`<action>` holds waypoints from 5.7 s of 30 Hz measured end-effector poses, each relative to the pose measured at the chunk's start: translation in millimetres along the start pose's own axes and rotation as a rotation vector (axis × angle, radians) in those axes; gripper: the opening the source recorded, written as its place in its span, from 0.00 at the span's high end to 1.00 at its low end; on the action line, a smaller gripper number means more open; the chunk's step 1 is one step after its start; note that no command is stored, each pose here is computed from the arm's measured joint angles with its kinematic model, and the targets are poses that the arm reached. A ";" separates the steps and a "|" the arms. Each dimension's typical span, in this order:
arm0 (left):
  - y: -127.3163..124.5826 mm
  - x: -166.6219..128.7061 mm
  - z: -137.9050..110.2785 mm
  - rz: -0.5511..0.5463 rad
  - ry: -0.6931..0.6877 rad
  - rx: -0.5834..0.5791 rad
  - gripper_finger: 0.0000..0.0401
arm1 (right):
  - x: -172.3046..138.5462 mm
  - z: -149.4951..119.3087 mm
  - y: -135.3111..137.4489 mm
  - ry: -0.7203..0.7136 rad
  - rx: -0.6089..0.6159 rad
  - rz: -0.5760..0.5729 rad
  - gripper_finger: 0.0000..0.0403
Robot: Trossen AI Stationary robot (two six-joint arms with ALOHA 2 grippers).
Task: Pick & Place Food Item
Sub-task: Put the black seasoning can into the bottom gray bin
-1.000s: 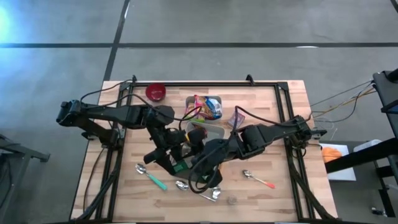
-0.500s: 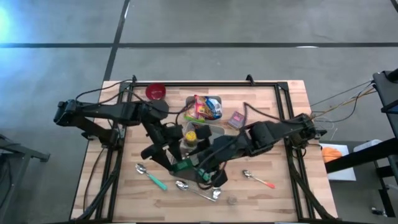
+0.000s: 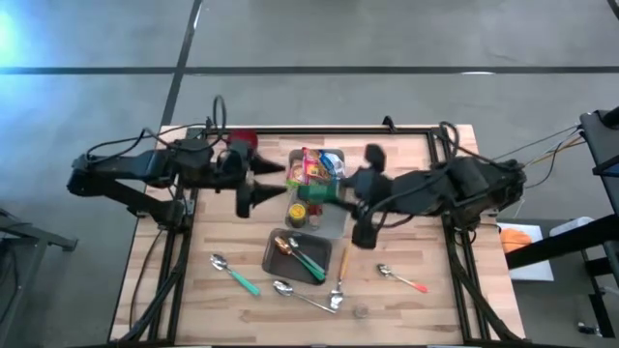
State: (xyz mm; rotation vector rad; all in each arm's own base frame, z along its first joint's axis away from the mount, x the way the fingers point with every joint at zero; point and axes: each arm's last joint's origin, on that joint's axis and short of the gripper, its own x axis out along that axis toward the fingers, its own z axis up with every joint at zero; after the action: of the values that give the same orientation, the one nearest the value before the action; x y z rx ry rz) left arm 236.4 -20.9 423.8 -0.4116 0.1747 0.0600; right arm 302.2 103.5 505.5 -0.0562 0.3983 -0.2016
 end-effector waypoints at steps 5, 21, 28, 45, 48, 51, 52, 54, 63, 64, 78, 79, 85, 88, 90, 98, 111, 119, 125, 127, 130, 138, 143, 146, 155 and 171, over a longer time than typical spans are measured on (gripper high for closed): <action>-5.9 21.3 10.0 -0.016 -0.180 0.012 0.19 | -16.9 -0.3 -13.6 -0.012 0.073 -0.101 0.68; -8.7 63.2 8.9 -0.054 -0.300 0.300 0.19 | -27.1 -2.5 -23.5 -0.018 0.196 -0.164 0.68; -9.4 63.5 8.3 -0.085 -0.290 0.319 0.08 | -22.7 -3.1 -20.9 -0.013 0.188 -0.163 0.68; -16.7 60.7 12.8 -0.269 -0.330 0.366 0.15 | -3.6 7.9 -8.9 -0.095 0.173 -0.061 0.68; -17.2 60.4 13.2 -0.280 -0.334 0.367 0.18 | -4.3 11.1 -7.6 -0.116 0.158 -0.012 0.68; -17.8 59.8 14.6 -0.287 -0.350 0.367 0.22 | -2.7 12.5 -5.5 -0.125 0.148 0.025 0.68; -18.3 59.4 15.2 -0.295 -0.357 0.368 0.23 | -2.1 12.6 -5.6 -0.126 0.146 0.026 0.68; -19.0 58.9 15.8 -0.312 -0.363 0.371 0.26 | -1.3 12.3 -5.1 -0.124 0.138 0.027 0.68; -20.8 57.4 18.3 -0.343 -0.391 0.375 0.51 | -0.7 14.1 -4.6 -0.141 0.098 0.034 0.68; -20.9 57.3 18.2 -0.346 -0.391 0.375 0.56 | -0.7 14.1 -4.6 -0.141 0.093 0.034 0.68; -21.4 56.9 18.6 -0.360 -0.396 0.390 0.72 | -0.7 14.1 -4.8 -0.140 0.088 0.033 0.67; -21.5 57.0 18.2 -0.369 -0.388 0.374 0.73 | -0.4 13.7 -4.2 -0.138 0.086 0.044 0.63; -21.2 58.1 16.3 -0.389 -0.331 0.290 0.73 | 0.8 7.1 -3.1 -0.080 0.065 0.048 0.22; -18.7 58.8 16.5 -0.356 -0.282 0.263 0.72 | 1.1 3.5 -4.9 -0.049 0.069 0.014 0.08; -16.9 58.6 17.9 -0.311 -0.243 0.231 0.72 | 1.0 0.6 -6.4 -0.027 0.078 -0.027 0.03; -9.8 47.0 38.7 -0.100 -0.099 0.170 0.73 | -20.4 -17.9 -23.5 0.128 0.149 -0.157 0.01; 39.2 95.3 26.1 0.197 0.291 0.106 0.73 | -63.7 -40.9 -27.4 0.285 0.294 -0.181 0.01; 66.7 141.9 -9.2 0.230 0.531 0.040 0.72 | -79.9 -42.5 -19.2 0.272 0.320 -0.124 0.01; 78.4 170.2 -31.0 0.237 0.655 0.037 0.73 | -79.8 -44.0 -14.9 0.277 0.311 -0.116 0.01; 80.7 178.8 -36.5 0.229 0.688 0.028 0.73 | -78.9 -44.8 -14.4 0.281 0.308 -0.118 0.01; 85.0 191.7 -44.3 0.245 0.743 0.020 0.73 | -78.0 -45.5 -13.8 0.284 0.304 -0.120 0.01; 96.3 223.9 -57.3 0.314 0.884 -0.018 0.73 | -73.2 -50.2 -10.9 0.305 0.287 -0.131 0.01; 103.0 235.6 -68.1 0.351 0.966 -0.037 0.73 | -72.4 -52.2 -8.3 0.315 0.280 -0.125 0.01; 108.1 240.1 -79.9 0.369 1.017 -0.043 0.73 | -72.3 -52.5 -8.1 0.316 0.279 -0.125 0.01; 103.8 252.0 -104.9 0.366 1.087 -0.030 0.73 | -71.8 -52.6 -7.9 0.318 0.258 -0.123 0.01; 92.9 262.0 -138.1 0.228 1.158 0.072 0.73 | -74.2 -54.4 -3.0 0.323 0.213 -0.101 0.01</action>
State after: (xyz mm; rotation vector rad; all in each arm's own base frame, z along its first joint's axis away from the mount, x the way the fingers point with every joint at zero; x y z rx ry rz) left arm 463.7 14.5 215.3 -0.3107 1.3620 0.0324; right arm 213.5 115.1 483.9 0.1689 0.6941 -0.3534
